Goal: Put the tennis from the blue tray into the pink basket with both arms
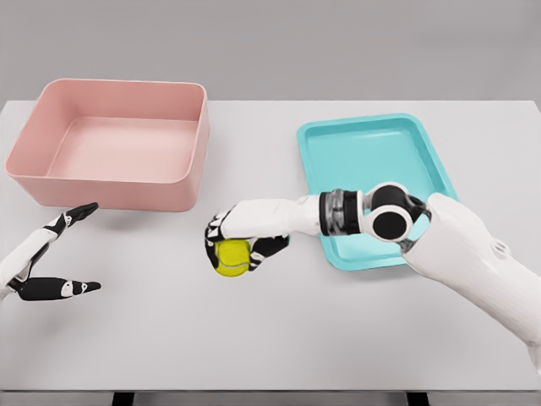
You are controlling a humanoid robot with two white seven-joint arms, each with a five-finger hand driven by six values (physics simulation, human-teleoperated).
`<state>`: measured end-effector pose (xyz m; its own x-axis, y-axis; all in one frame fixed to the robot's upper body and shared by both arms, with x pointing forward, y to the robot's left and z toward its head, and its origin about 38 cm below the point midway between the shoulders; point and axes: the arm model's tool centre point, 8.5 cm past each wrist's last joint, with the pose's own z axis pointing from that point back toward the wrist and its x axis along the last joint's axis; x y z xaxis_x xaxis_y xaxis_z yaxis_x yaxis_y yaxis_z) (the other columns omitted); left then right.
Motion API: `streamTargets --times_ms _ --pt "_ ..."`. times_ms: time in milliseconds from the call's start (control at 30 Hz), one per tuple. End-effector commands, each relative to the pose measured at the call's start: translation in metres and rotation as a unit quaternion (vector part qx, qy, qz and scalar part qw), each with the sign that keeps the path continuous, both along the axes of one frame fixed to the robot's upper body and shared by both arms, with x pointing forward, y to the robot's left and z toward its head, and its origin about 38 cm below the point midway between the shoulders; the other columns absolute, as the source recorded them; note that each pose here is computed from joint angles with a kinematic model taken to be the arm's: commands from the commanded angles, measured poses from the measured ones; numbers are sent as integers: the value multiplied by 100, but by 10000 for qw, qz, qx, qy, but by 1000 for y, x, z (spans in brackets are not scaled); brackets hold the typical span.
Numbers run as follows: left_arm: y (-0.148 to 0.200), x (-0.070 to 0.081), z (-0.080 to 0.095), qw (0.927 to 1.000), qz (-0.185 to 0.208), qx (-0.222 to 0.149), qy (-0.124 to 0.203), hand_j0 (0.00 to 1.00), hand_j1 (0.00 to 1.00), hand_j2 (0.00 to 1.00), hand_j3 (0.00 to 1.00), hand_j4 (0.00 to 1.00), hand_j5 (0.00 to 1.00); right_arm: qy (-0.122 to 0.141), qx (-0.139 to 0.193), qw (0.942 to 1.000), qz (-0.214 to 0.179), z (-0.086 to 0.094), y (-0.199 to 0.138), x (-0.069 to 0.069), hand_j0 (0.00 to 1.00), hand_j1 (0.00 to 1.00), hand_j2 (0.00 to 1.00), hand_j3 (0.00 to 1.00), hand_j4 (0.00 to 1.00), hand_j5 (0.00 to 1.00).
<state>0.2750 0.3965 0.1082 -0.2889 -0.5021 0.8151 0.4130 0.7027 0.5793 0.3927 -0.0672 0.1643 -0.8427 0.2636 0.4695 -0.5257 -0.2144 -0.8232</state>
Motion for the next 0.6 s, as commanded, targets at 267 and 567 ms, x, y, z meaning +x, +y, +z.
streamTargets --times_ms 267,567 --pt "0 0 0 10000 3 -8 -2 100 100 100 100 100 100 -51 -91 9999 111 -7 29 -3 55 55 55 55 55 55" --pt "0 0 0 10000 1 0 -2 100 100 100 100 100 100 -284 269 9992 108 23 27 -1 100 100 100 100 100 100"
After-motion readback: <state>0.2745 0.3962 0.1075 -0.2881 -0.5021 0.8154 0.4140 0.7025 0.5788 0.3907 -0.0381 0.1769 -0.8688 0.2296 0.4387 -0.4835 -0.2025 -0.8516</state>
